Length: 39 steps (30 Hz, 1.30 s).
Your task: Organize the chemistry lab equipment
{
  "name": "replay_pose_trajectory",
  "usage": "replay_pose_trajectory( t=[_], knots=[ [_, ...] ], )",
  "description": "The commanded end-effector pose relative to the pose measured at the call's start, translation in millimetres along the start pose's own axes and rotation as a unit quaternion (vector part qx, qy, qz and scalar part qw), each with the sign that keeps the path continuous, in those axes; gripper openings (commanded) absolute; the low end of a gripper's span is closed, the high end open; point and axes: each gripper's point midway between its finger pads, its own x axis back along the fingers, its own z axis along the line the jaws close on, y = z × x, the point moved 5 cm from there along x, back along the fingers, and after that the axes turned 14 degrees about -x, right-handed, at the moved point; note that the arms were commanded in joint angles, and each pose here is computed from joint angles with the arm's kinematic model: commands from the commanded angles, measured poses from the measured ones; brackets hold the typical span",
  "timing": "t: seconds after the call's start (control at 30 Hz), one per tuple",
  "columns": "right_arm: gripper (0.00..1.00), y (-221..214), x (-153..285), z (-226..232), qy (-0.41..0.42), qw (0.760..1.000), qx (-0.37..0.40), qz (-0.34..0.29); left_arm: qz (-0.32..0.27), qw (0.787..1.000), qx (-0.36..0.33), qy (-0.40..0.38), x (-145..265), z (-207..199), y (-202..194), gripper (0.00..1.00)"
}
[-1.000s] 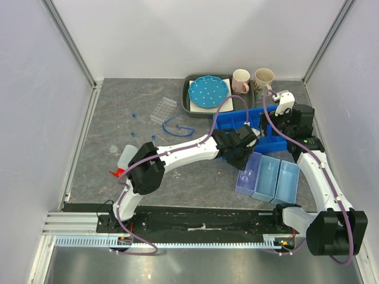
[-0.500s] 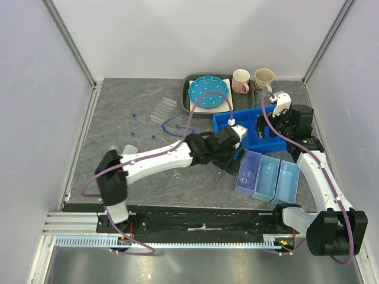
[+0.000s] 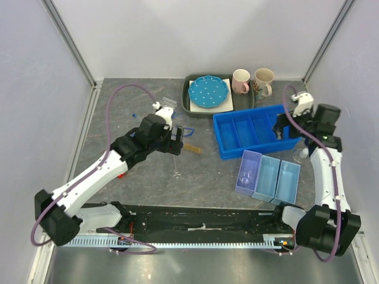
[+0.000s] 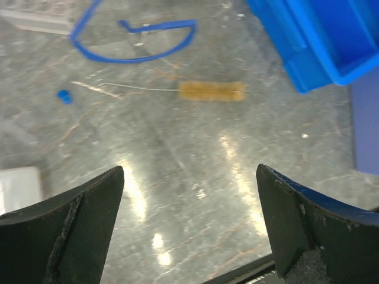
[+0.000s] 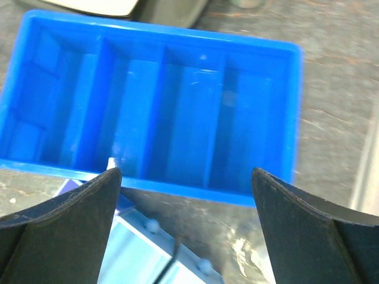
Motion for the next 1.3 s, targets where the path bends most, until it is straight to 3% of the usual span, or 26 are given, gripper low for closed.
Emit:
replay_pose_trajectory(
  t=[0.0, 0.2, 0.33, 0.8, 1.27],
  knots=[
    [0.98, 12.5, 36.8, -32.6, -0.03, 0.999, -0.011, 0.023, -0.017, 0.996, -0.059, 0.059, 9.1, 28.6, -18.4, 1.0],
    [0.98, -20.7, 46.6, -84.8, -0.148, 0.979, -0.067, 0.125, -0.009, 0.995, -0.068, 0.073, 18.1, 34.1, -20.1, 0.98],
    [0.98, -49.1, 36.1, -103.5, -0.162, 0.965, -0.098, 0.183, -0.021, 0.995, -0.068, 0.068, 25.6, 34.1, -24.8, 0.98],
    [0.98, -93.3, 2.1, -145.5, -0.206, 0.943, -0.096, 0.244, -0.024, 0.995, -0.064, 0.066, 27.8, 33.5, -28.8, 0.98],
    [0.98, -125.2, -14.6, -158.4, -0.208, 0.931, -0.098, 0.284, -0.018, 0.996, -0.063, 0.064, 24.8, 32.6, -30.2, 0.98]
  ],
)
